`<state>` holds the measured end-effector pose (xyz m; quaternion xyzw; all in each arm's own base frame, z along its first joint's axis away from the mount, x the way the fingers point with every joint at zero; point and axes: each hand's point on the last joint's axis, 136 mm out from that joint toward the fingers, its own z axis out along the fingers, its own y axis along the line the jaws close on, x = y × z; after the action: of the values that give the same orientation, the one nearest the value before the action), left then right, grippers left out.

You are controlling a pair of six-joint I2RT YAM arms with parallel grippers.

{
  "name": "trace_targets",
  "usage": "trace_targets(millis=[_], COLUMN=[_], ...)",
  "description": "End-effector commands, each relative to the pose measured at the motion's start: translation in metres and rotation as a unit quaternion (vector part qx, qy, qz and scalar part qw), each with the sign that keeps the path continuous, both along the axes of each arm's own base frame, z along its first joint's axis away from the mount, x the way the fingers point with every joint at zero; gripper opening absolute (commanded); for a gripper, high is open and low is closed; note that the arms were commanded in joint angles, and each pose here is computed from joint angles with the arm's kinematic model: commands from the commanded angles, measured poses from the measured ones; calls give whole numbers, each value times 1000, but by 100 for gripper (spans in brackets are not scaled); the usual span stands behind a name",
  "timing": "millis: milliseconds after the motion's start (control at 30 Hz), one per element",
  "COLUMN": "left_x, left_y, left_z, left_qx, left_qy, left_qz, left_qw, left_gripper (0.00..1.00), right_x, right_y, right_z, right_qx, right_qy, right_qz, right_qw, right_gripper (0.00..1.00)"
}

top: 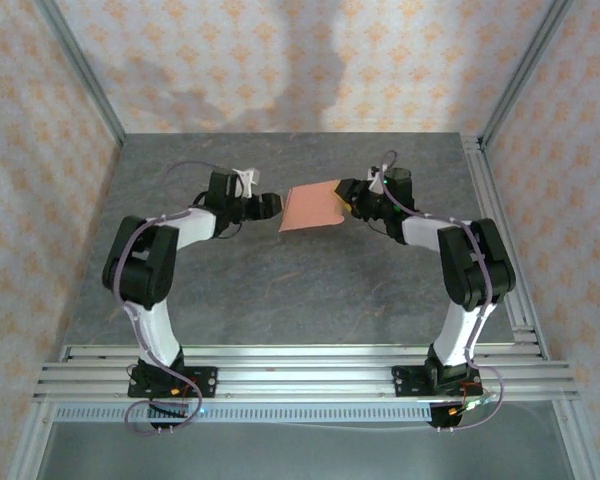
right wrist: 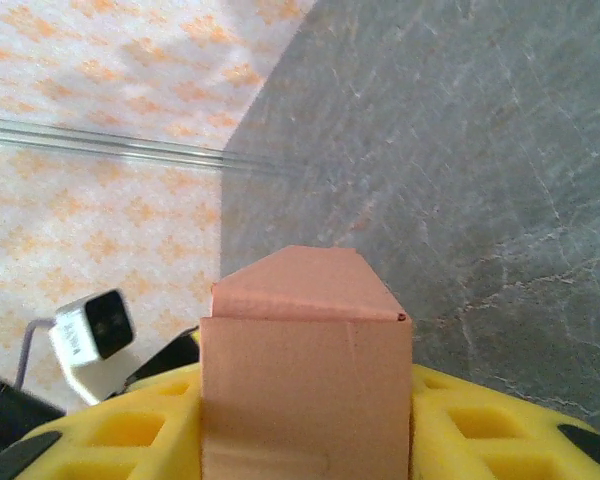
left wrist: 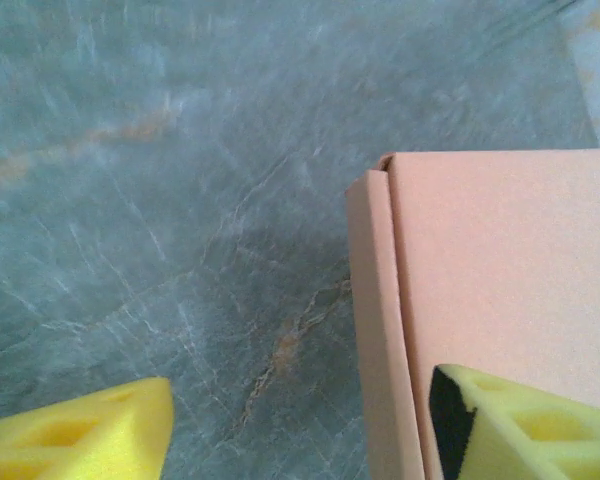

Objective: Fold the paper box

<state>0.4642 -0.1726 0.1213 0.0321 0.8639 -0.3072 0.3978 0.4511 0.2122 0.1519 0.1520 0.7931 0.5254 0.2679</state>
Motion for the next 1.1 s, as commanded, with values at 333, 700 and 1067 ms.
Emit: trace_targets(millis=[333, 700, 1067], left_x=[-54, -68, -74], left_y=[-54, -77, -94], left_z=[83, 90, 95], left_qx=[338, 385, 378], left_qy=[-405, -518, -555], left_qz=[-110, -138, -178], left_qw=[842, 752, 719], left_gripper=[89, 84, 80], right_x=[-12, -34, -61], right_y=[-34, -31, -40], right_z=[60, 94, 89], right_qx=[10, 83, 165], right_qy=[-26, -10, 81], right_qz=[-38, -14, -40], right_qw=[999, 996, 982], right_gripper=[45, 44, 39])
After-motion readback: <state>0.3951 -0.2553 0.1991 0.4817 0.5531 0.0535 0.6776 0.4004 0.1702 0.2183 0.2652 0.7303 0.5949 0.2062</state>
